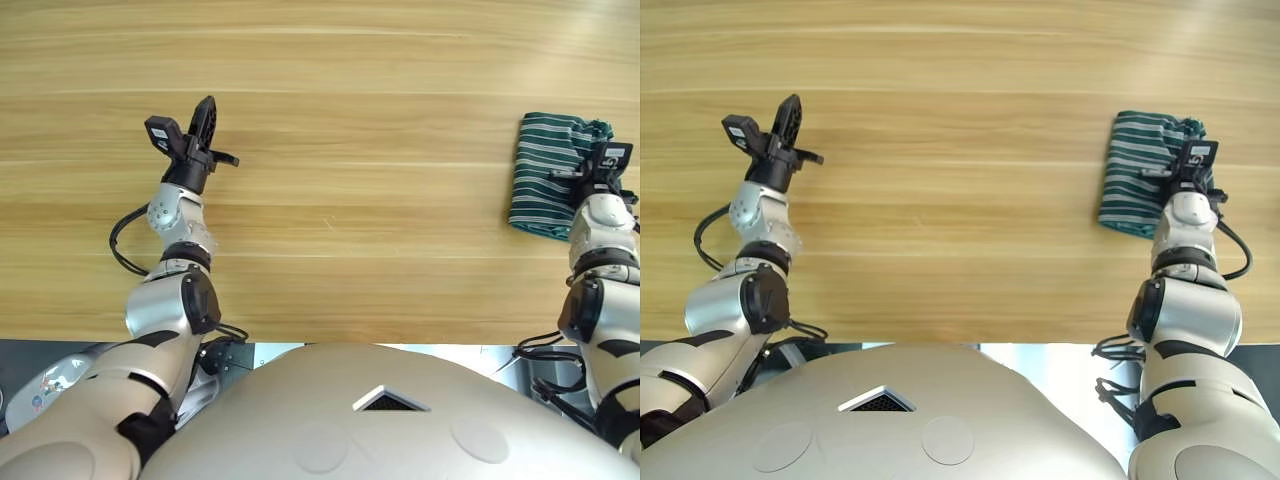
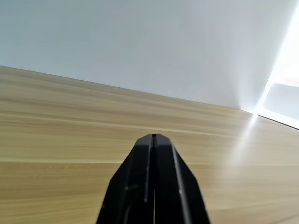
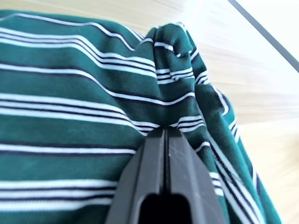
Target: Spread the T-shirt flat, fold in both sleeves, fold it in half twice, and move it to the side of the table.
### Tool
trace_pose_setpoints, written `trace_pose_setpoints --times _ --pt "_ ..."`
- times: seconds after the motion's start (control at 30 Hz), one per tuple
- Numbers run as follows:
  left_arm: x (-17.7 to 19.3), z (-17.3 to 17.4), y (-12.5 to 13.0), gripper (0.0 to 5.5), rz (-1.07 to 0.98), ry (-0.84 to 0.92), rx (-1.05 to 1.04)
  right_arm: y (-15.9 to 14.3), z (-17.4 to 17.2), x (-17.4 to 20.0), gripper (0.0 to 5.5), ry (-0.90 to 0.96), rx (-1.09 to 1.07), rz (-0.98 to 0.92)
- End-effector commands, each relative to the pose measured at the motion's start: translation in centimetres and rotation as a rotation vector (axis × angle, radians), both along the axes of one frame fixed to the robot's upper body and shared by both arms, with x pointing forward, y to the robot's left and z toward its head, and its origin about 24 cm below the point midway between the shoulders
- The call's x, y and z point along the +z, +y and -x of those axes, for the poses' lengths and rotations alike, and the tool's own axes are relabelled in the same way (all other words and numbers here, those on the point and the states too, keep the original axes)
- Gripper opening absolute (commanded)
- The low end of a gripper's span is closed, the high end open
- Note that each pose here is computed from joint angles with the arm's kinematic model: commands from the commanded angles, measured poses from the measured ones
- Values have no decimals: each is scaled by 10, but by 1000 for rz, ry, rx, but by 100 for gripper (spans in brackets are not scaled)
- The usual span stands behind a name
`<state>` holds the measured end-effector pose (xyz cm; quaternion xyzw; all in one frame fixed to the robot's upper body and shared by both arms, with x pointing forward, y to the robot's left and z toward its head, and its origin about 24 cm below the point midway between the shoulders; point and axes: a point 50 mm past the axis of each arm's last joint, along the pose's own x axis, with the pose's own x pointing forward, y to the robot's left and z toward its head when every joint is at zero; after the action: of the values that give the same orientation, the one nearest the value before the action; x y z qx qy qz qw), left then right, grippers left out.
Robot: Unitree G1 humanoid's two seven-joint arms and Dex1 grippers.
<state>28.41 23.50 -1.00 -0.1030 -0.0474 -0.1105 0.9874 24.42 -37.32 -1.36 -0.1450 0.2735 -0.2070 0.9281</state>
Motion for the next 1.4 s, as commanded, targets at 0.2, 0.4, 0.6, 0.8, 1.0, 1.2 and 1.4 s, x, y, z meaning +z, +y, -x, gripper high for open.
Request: trace_pose_setpoints --times 0.2,0.4,0.6,0.8,1.0,1.2,1.4 --pt "-15 9 10 0 8 115 99 -3 -4 11 4 -9 149 37" --pt "-19 10 3 0 15 135 110 -26 -26 84 4 -219 306 182" --pt "-21 7 4 0 8 171 158 19 -55 134 4 -437 520 521" --pt "-19 0 9 0 -8 224 238 157 -57 88 4 -415 1213 511" --pt "-18 -5 14 0 -7 269 296 184 -92 101 4 -804 970 -550" --pt "-10 -21 3 0 135 268 371 241 -121 63 4 -684 528 -1097" --pt "-15 -33 -60 0 584 270 279 296 -123 81 4 -724 621 -1129"
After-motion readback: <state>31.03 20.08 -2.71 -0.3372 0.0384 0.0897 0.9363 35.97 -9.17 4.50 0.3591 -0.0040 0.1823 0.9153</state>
